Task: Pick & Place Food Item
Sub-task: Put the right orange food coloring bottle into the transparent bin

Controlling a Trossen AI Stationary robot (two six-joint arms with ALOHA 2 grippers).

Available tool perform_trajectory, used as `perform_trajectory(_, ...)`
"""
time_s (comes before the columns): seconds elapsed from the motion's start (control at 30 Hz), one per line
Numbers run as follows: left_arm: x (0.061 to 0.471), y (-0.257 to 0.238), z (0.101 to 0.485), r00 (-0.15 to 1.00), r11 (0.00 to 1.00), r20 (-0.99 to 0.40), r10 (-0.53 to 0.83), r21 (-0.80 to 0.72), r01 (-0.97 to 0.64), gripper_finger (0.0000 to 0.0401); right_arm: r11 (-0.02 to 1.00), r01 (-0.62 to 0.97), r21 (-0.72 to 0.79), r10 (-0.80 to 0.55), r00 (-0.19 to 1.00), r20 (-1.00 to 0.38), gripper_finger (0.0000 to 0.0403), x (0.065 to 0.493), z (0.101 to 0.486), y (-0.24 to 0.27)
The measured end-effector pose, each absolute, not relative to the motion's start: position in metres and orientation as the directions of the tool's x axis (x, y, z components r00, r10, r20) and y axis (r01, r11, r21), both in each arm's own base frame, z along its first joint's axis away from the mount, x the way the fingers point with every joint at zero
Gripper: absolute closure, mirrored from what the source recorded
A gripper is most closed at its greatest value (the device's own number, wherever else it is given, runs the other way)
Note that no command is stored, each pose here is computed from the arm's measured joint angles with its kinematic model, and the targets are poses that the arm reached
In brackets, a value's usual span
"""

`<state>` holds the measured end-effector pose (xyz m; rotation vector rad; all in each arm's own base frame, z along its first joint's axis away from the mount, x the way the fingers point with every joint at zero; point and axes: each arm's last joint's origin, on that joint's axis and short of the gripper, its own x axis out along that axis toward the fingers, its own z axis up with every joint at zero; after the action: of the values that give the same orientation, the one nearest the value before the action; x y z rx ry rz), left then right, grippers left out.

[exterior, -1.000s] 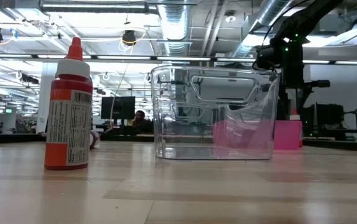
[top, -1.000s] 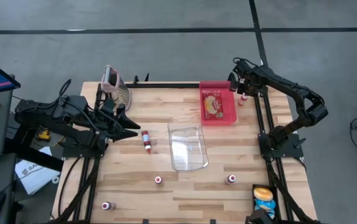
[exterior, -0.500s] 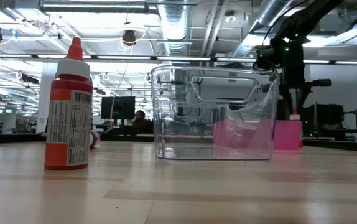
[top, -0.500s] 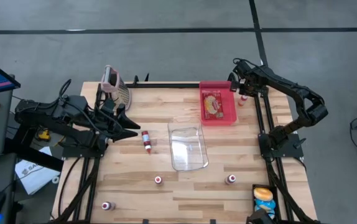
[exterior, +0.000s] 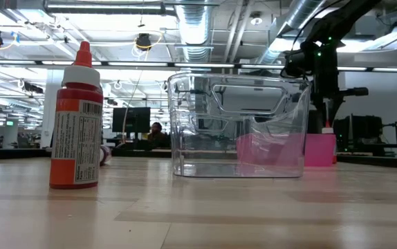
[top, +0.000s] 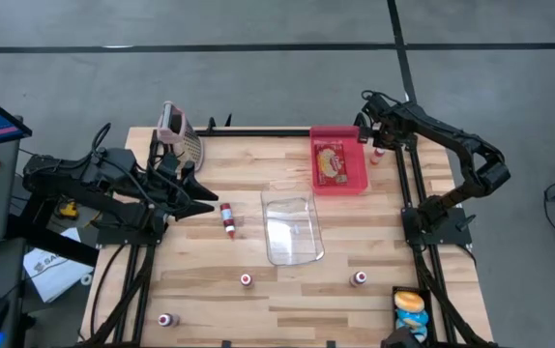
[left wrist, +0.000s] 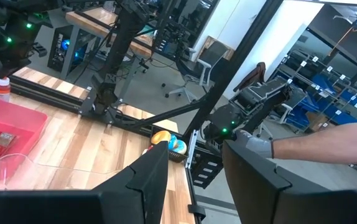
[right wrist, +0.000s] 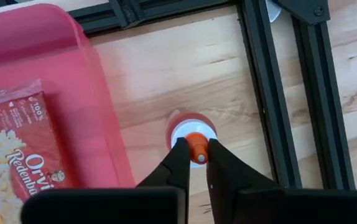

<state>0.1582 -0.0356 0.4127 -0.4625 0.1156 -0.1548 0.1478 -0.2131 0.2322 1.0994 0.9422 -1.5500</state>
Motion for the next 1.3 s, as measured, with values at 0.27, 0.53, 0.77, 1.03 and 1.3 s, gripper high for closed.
perform_trajectory(0.27, 0.158, -0.036, 0.413, 0.982, 0.883, -0.077, -0.174, -0.453, 0.122, 0.0252, -0.130, 0.990, -0.054, -0.315, -0.093, -0.944, 0.0384, 0.166, 0.251, -0.203)
perform_trajectory(0.53, 0.157, -0.039, 0.413, 0.977, 0.889, -0.077, -0.199, -0.434, 0.146, 0.0252, -0.088, 0.976, -0.199, -0.394, -0.217, -0.893, 0.0385, 0.152, 0.299, -0.168)
perform_trajectory(0.77, 0.157, -0.041, 0.412, 0.976, 0.892, -0.077, -0.205, -0.425, 0.154, 0.0252, 0.085, 0.995, 0.050, -0.473, 0.084, -0.877, 0.0387, 0.151, 0.339, -0.102)
perform_trajectory(1.03, 0.157, -0.040, 0.411, 0.975, 0.899, -0.088, -0.204, -0.411, 0.151, 0.0252, 0.291, 0.914, 0.281, -0.330, 0.372, -0.868, 0.0387, 0.174, 0.346, -0.016)
perform_trajectory(1.3, 0.157, -0.040, 0.411, 0.980, 0.890, -0.089, -0.180, -0.438, 0.124, 0.0252, 0.425, 0.785, 0.450, -0.276, 0.586, -0.762, 0.0387, 0.237, 0.339, 0.041)
